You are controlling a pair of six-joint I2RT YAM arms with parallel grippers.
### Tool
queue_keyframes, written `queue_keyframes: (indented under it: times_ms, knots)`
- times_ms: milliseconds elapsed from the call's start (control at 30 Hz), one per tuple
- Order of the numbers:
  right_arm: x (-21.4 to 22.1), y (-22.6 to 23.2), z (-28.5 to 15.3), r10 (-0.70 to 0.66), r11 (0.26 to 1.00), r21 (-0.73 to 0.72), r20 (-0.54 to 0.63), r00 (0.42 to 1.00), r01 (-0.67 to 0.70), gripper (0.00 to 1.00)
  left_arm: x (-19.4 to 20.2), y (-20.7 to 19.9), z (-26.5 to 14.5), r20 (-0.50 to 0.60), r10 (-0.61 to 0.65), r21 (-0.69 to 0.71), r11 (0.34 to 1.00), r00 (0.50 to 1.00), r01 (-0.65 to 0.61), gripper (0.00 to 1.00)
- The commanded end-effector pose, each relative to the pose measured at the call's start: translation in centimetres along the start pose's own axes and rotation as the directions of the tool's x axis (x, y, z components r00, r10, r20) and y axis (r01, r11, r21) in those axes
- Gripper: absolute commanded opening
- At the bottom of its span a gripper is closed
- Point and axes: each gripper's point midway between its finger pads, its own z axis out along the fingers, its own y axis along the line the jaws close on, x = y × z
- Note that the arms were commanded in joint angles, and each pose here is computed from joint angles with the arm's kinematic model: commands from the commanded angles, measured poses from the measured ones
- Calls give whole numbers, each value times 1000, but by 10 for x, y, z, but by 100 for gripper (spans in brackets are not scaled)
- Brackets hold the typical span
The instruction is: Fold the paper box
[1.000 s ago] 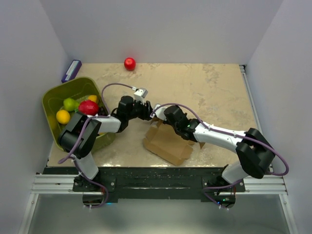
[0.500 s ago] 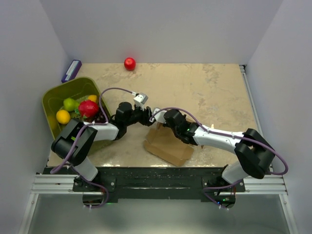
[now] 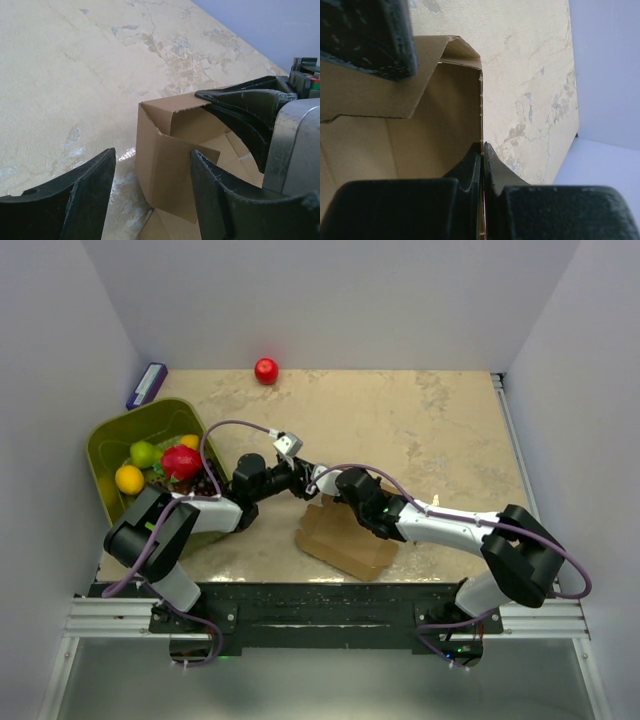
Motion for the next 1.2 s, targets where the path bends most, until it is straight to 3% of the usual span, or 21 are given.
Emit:
queue_keyframes:
  times_ms: [0, 333, 900, 1167]
  knots:
    - [-13, -11, -5, 17, 999, 42, 46, 999, -19, 0, 15, 2, 1, -12, 40, 30, 999, 999, -40, 66]
    - [-14, -10, -5, 24, 999, 45, 51, 998, -26, 0, 24, 3, 4, -34, 33, 43, 999, 999, -32, 70]
    - [-11, -8, -5, 11, 999, 44, 46, 999, -13, 0, 16, 10, 20, -19, -159, -25, 987, 987, 159, 71]
    - [-12, -9, -5, 12, 999, 50, 48, 999, -14, 4, 35, 15, 20, -91, -166, -65, 985, 982, 161, 59]
